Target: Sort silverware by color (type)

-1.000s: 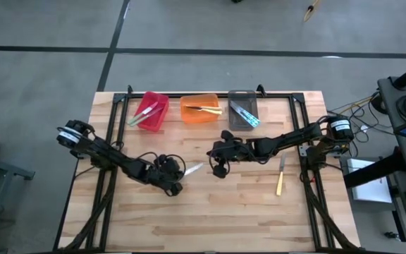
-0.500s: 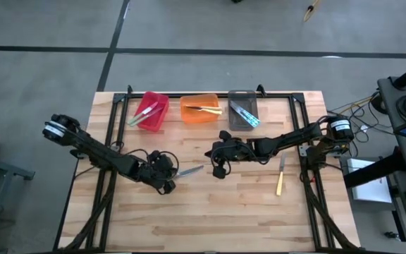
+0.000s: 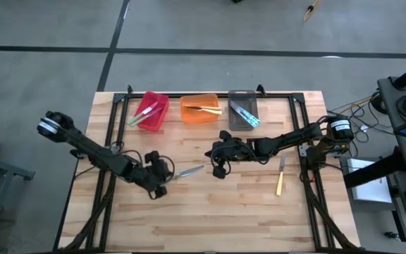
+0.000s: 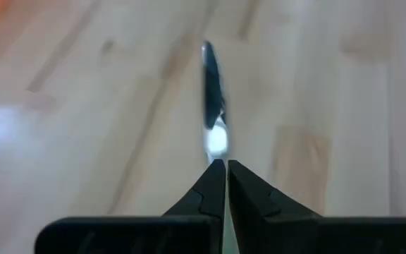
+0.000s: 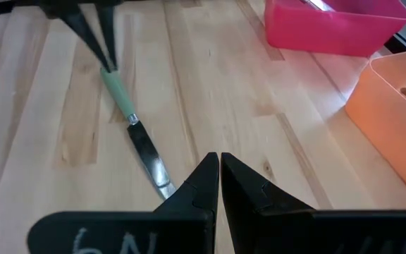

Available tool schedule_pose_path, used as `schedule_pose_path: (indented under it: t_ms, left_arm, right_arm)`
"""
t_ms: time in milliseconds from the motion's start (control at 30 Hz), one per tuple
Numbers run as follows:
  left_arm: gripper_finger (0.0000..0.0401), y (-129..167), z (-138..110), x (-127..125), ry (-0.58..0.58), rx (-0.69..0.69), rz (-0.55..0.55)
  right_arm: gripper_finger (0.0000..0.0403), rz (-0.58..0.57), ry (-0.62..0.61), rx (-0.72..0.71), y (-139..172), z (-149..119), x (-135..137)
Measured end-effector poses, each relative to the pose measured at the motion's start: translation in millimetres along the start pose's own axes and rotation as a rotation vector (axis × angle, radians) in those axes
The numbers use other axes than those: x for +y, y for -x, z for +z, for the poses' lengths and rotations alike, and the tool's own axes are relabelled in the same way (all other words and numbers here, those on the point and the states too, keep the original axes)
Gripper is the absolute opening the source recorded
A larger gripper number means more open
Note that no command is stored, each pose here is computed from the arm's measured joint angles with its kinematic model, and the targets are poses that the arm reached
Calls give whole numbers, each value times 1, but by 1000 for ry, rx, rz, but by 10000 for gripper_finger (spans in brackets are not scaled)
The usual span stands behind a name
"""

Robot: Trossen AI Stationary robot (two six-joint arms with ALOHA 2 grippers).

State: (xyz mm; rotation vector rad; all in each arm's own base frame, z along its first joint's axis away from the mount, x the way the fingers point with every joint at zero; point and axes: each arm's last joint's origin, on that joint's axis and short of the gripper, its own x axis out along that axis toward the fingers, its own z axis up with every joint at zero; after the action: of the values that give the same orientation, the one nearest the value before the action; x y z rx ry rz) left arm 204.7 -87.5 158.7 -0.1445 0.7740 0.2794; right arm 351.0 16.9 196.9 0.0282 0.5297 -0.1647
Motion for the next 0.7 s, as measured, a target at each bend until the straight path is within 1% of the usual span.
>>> schedule_pose_path:
  t_ms: [67, 233, 367, 500, 700]
  left_arm:
    - [0, -2, -5, -4, -32, 17, -4]
    - [0, -12, -10, -8, 3, -18, 75]
    - [7, -24, -12, -14, -21, -46, 72]
    - [40, -35, -16, -19, -28, -35, 63]
    - [116, -46, -26, -20, -44, 7, 88]
  right_arm:
    - [9, 0, -5, 0, 0, 0, 0]
    - [9, 0, -8, -1, 0, 0, 0]
    - [9, 1, -9, -6, 0, 1, 0]
    - [9, 5, -8, -4, 0, 0, 0]
    - [9, 8, -17, 0, 0, 0, 0]
